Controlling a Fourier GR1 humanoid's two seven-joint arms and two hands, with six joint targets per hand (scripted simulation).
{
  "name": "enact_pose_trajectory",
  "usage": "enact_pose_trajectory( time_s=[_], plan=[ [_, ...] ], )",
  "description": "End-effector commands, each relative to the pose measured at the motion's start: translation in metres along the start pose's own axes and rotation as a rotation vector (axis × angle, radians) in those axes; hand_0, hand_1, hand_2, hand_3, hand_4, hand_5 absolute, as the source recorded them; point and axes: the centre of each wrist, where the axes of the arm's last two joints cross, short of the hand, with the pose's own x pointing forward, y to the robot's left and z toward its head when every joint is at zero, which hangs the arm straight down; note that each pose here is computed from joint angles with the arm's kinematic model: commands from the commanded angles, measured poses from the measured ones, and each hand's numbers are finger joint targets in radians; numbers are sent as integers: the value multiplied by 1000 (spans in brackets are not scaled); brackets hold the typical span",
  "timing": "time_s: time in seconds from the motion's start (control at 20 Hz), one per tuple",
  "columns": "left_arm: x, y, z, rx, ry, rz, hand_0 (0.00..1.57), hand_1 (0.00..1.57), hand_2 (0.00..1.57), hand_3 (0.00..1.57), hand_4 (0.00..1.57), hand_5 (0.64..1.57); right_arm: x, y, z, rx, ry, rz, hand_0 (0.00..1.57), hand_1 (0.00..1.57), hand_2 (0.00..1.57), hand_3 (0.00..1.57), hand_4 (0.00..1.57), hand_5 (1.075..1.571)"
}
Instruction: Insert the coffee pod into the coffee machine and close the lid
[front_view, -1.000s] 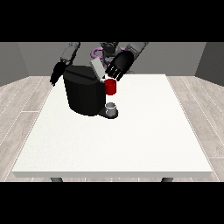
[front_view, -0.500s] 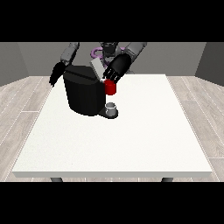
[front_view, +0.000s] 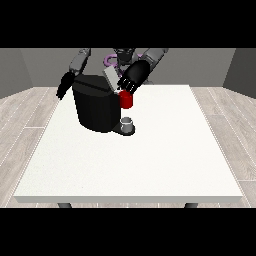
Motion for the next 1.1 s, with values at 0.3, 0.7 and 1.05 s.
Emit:
enact_pose_trajectory(
  time_s=[0.3, 0.7, 1.05],
  plan=[
    [-15, 15, 10, 102, 10, -71, 1269, 1269, 1275, 1176, 171, 1571, 12, -5, -3, 10, -28, -10, 0, 0, 0, 0, 0, 1571],
    [-3, 16, 6, 82, 2, -204, 1160, 1160, 1178, 1050, 0, 1571, 27, -13, -18, -13, -46, -8, 0, 0, 0, 0, 0, 1571],
    [-4, -5, -2, 109, -23, -121, 1110, 1110, 1122, 969, 0, 1571, 14, 17, -1, -8, -32, -20, 0, 0, 0, 0, 85, 1571]
  ],
)
